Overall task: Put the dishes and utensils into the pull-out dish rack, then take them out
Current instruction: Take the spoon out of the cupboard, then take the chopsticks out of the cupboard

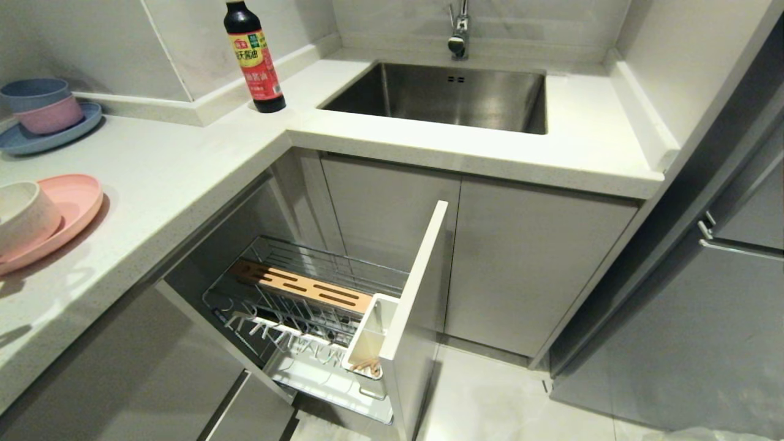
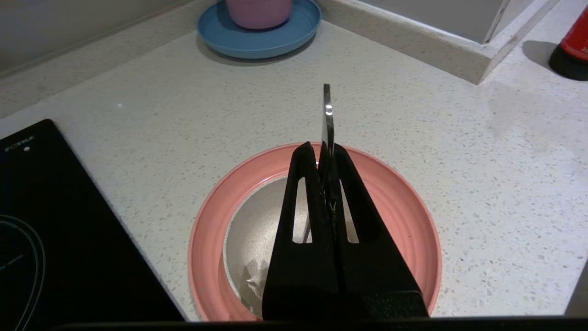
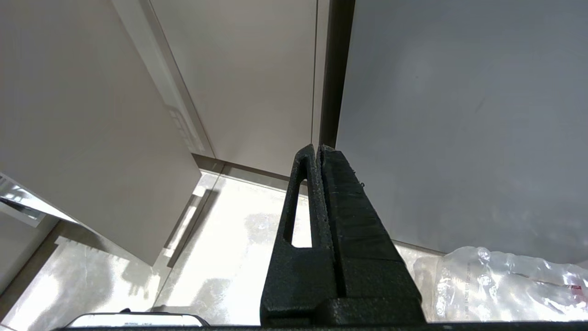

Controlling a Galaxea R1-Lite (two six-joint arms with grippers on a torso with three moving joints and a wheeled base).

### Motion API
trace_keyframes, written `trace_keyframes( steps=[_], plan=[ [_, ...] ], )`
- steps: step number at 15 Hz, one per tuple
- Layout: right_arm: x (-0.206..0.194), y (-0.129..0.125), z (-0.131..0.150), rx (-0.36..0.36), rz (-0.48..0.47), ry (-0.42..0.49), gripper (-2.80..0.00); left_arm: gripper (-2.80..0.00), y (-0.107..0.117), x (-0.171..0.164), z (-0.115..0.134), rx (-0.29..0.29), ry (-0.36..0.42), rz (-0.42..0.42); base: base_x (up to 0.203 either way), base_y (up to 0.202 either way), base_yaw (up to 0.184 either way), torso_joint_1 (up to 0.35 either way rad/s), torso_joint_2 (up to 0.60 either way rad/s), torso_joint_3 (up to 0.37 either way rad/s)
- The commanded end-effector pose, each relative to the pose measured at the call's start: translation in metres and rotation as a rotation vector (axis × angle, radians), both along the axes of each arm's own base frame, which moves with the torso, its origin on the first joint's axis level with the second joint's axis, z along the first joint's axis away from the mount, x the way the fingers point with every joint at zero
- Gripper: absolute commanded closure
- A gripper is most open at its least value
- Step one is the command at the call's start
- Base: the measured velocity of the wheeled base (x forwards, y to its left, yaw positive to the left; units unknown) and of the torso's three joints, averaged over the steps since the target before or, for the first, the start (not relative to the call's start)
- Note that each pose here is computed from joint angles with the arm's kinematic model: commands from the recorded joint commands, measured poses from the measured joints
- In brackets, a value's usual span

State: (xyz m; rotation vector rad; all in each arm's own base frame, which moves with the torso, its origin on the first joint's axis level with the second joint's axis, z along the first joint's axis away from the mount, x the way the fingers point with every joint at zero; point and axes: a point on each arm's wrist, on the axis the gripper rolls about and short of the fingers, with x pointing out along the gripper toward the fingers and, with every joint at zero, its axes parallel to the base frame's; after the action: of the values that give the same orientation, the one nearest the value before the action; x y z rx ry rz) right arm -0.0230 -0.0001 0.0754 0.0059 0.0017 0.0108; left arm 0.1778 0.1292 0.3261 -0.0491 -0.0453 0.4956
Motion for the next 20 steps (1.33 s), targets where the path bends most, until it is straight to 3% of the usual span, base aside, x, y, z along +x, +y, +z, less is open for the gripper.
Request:
trace_keyframes(
  steps=[1, 7, 20],
  plan=[
    [0.0, 0.0, 0.0, 0.0, 0.0, 0.001, 0.0, 0.0, -0.001, 0.006, -0.003, -0.008, 0.009, -0.031, 0.0, 0.0, 0.0, 0.0, 0.0, 0.0],
    [0.0, 0.0, 0.0, 0.0, 0.0, 0.001, 0.0, 0.0, -0.005, 0.021, -0.012, -0.051, 0.072, -0.102, 0.0, 0.0, 0.0, 0.0, 0.0, 0.0],
    [0.0, 0.0, 0.0, 0.0, 0.001, 0.001, 0.0, 0.0, -0.004, 0.035, -0.024, -0.087, 0.124, -0.132, 0.0, 0.0, 0.0, 0.0, 0.0, 0.0]
  ],
)
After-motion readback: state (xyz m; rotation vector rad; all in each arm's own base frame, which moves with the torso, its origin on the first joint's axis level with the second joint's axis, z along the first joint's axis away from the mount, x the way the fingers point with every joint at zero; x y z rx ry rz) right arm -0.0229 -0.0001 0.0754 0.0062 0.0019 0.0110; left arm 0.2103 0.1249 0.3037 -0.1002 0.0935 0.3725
